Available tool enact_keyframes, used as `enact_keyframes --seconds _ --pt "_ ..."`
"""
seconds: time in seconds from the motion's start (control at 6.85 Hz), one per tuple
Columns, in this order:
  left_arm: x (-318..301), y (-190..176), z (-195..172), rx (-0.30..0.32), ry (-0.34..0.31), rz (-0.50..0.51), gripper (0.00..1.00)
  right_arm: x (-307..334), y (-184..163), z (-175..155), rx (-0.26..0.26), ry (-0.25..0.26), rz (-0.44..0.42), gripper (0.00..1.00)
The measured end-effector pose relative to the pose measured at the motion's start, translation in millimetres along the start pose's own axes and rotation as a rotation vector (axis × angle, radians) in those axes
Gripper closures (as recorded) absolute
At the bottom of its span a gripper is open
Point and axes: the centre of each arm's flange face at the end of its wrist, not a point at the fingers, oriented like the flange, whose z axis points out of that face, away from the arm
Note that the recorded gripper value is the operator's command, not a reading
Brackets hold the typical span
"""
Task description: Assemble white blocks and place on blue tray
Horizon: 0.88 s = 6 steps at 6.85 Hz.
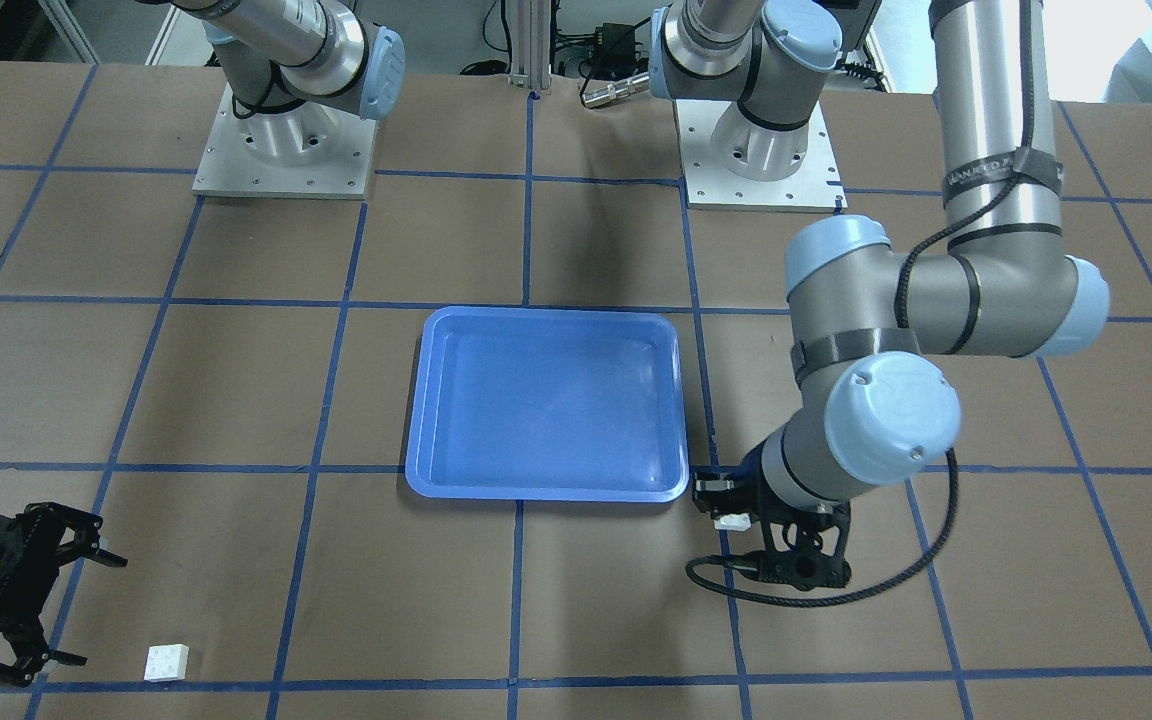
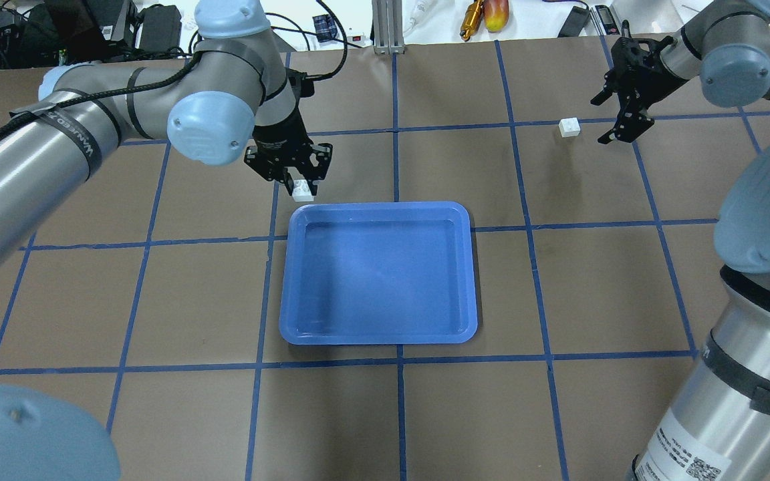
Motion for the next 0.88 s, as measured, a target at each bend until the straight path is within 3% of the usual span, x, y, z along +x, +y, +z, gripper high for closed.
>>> enact_keyframes --seconds 0.29,0.58,0.88 --pt "50.0 45.4 27.9 0.065 0.005 -0.023 0.8 9.5 6.4 12.9 0.039 -0.036 -0.001 0.02" --pt "62.5 74.2 80.6 0.133 0.024 -0.07 0.8 12.3 9.4 28.1 0.09 -0.044 -0.014 0.02" --pt "67.4 79.9 97.7 0.143 0.031 -0.105 0.78 13.0 11.1 33.1 0.099 -0.043 -0.065 0.02"
